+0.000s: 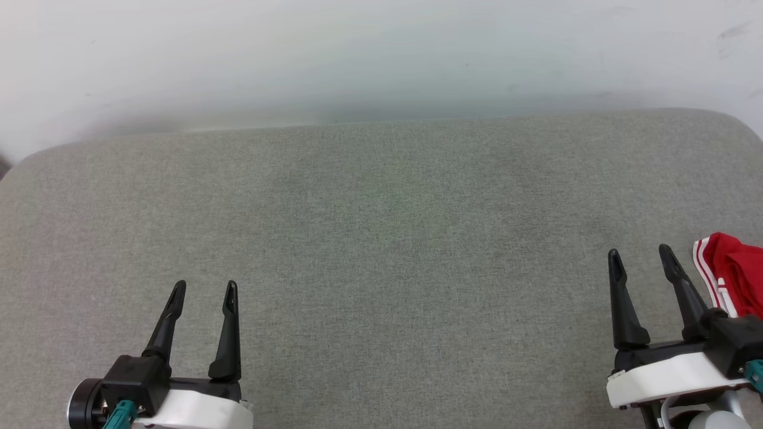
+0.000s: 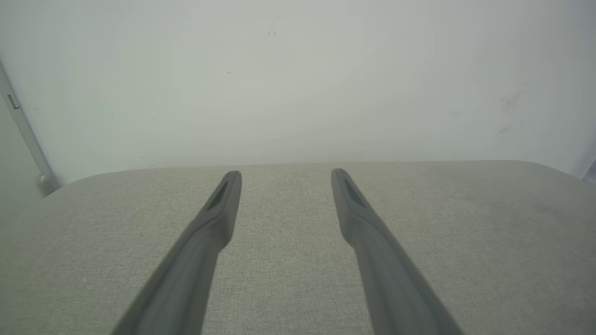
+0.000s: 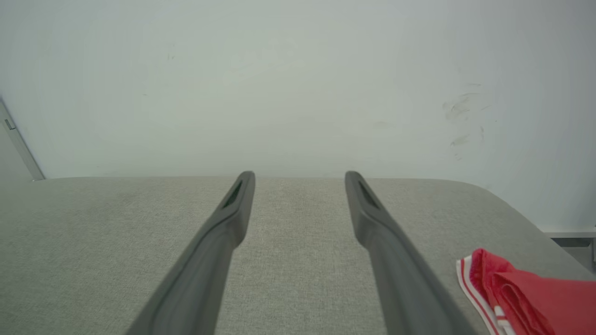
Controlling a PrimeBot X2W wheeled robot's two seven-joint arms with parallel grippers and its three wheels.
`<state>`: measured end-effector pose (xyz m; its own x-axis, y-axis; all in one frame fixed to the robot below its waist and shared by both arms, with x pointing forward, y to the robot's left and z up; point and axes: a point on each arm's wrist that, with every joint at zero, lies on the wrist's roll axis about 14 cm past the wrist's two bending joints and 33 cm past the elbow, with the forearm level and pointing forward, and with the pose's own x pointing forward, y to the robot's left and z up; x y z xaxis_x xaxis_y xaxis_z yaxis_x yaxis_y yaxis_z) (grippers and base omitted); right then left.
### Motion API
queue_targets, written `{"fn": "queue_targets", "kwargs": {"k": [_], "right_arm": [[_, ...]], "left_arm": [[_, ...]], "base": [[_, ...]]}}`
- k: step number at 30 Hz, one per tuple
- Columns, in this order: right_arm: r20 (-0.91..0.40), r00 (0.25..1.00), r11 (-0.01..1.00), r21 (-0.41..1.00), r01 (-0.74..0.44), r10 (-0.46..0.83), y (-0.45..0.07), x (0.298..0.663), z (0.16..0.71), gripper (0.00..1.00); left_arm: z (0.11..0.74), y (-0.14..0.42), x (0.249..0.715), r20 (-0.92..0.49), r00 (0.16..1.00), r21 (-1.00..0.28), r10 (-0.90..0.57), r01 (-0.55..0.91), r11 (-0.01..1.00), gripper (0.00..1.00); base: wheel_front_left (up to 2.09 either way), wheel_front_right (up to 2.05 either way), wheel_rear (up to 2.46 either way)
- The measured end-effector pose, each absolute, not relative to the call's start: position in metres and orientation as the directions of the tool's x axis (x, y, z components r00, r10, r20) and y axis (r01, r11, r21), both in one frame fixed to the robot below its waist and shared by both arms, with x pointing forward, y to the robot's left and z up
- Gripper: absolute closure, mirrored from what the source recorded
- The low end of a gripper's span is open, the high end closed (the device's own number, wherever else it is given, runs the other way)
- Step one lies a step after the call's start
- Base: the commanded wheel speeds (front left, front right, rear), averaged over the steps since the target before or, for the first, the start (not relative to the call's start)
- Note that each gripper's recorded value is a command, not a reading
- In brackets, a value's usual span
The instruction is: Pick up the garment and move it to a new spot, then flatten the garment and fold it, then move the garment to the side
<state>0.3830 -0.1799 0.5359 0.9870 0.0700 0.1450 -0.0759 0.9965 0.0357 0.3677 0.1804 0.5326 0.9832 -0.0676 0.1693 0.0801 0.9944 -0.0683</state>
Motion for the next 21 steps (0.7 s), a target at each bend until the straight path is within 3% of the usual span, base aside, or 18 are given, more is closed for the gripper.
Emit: {"fn": "queue_targets", "kwargs": {"k": [21], "right_arm": [[0.173,0.981,0.994,0.044,-0.096,0.087,-0.1727,0.3802,0.5415,0.00]], "left_arm": [[0.5360,0.1877,0.3624,0.182,0.983,-0.093,-0.036,0.054,0.994,0.00]], "base": [[0.00,0.00,0.00]]}}
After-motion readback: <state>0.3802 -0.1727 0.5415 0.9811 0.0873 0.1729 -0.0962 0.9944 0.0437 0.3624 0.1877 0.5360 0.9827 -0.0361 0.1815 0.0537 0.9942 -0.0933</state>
